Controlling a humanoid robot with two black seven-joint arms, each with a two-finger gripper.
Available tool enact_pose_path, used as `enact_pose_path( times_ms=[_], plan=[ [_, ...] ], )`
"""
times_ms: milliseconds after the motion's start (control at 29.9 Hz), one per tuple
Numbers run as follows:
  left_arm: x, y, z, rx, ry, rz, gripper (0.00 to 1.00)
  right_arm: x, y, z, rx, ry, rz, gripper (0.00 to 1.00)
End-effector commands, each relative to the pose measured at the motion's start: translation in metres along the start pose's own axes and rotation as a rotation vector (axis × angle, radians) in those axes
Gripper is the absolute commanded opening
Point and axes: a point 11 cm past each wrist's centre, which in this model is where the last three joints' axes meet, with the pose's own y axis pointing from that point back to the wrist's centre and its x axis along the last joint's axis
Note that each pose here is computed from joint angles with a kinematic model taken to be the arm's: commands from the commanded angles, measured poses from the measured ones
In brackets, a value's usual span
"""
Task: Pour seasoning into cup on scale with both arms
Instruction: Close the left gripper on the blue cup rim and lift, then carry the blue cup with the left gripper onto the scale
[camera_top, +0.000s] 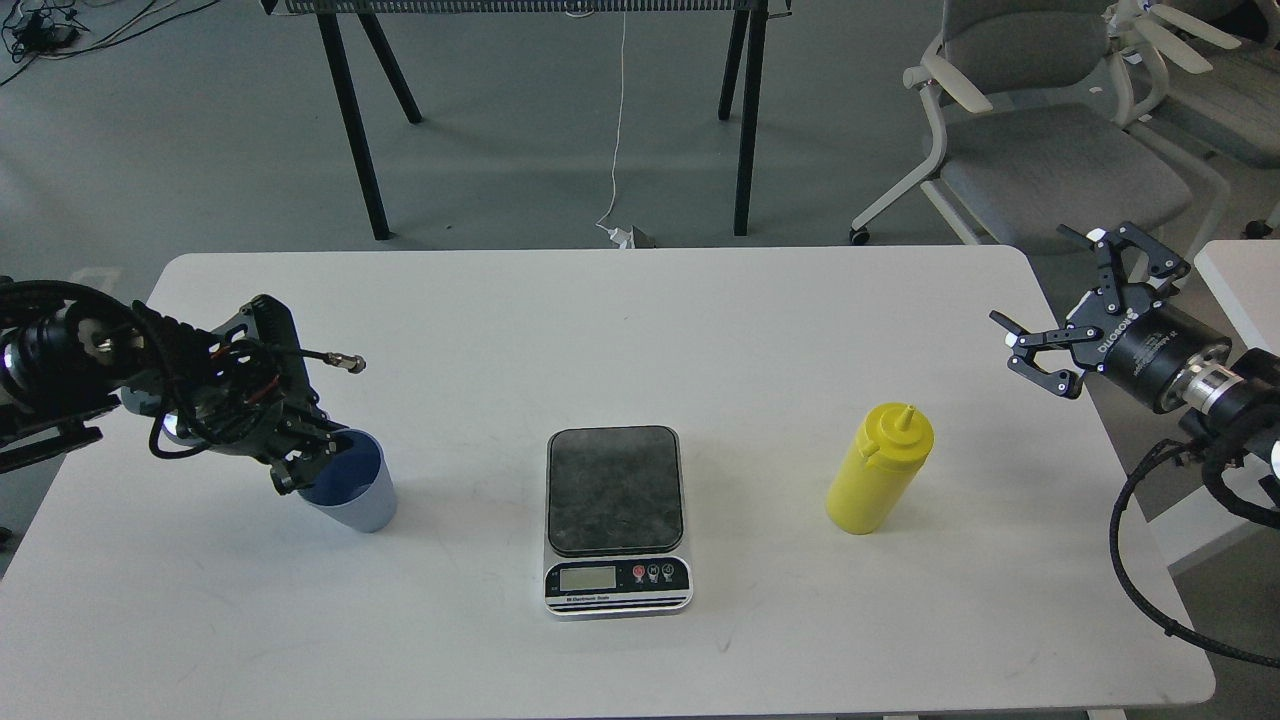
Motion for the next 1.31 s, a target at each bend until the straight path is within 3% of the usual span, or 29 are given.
enact_pose_path(
  times_ms=[0, 368, 502, 669, 803, 1071, 1272],
  plan=[
    [0.000, 0.001, -0.002, 0.005, 0.000, 0.000, 0.00, 0.000, 0.000, 0.000, 0.001, -0.001, -0.001, 1.00],
    [0.014, 0.016, -0.023, 0.065, -0.016, 0.018, 0.00, -0.001, -0.001, 0.000, 0.002, -0.002, -0.004, 1.00],
    [0.030, 0.035, -0.048, 0.139, -0.035, 0.036, 0.00, -0.002, -0.002, 0.002, 0.001, -0.007, -0.008, 1.00],
    [0.057, 0.025, -0.043, 0.116, -0.086, 0.060, 0.00, -0.003, -0.003, 0.003, -0.001, -0.008, -0.010, 1.00],
    [0.082, 0.036, -0.050, 0.139, -0.124, 0.087, 0.00, -0.002, -0.003, 0.003, -0.001, -0.008, -0.008, 1.00],
    [0.165, 0.020, -0.024, 0.082, -0.272, 0.103, 0.00, -0.002, -0.003, 0.006, -0.006, -0.010, -0.007, 1.00],
    [0.201, 0.000, 0.007, 0.018, -0.352, 0.105, 0.00, -0.001, -0.002, 0.005, -0.006, -0.009, -0.004, 1.00]
  ],
)
